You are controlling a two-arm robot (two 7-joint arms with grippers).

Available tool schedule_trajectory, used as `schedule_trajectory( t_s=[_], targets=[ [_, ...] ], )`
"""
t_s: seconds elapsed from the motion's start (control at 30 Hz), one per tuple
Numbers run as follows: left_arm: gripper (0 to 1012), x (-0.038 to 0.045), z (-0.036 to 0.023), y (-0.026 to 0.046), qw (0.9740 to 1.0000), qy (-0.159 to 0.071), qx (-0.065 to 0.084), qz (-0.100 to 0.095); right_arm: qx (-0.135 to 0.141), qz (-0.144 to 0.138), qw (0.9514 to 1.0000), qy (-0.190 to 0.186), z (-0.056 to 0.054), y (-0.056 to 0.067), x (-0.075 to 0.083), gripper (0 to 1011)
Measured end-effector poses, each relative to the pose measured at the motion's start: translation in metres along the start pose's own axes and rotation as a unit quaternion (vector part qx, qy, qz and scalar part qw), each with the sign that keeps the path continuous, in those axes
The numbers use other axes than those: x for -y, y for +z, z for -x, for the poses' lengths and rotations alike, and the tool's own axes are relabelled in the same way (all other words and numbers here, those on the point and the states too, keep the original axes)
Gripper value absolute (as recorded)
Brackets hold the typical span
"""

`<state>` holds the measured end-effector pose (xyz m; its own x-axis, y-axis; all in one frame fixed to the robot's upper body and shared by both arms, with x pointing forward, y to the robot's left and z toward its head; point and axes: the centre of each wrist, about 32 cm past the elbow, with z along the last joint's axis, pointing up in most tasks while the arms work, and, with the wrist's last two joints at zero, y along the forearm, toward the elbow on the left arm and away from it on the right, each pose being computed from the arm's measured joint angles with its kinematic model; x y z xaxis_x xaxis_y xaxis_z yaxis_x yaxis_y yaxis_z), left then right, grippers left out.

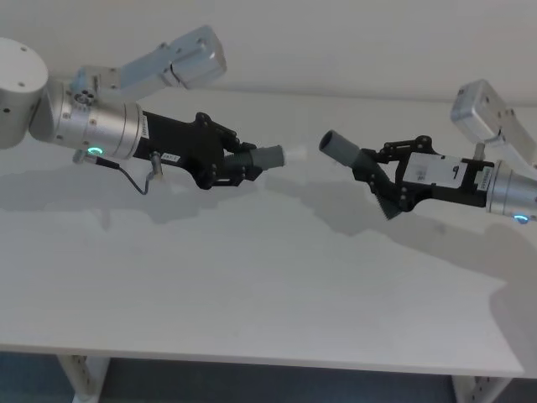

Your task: Use both hands to pick up one end of the pipe from the table, align the ends, and insert them.

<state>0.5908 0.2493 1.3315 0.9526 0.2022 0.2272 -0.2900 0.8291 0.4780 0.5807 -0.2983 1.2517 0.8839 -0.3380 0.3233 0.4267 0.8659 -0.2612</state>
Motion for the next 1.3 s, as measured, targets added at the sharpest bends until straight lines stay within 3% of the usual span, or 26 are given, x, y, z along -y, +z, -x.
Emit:
schedule_trajectory(
  t_s=[0.57,1.3],
  targets=[
    [347,-0.0002,0.0003,-0.0001,1.0000,0.000,-0.001,-0.001,0.060,0.016,0.9976,0.030,-0.0058,0.0004,0.0067,271],
    [347,0.0004,-0.0005,-0.0002,1.0000,0.000,-0.001,0.000,0.083,0.023,0.9955,0.040,-0.0081,0.0008,0.0070,271]
  ],
)
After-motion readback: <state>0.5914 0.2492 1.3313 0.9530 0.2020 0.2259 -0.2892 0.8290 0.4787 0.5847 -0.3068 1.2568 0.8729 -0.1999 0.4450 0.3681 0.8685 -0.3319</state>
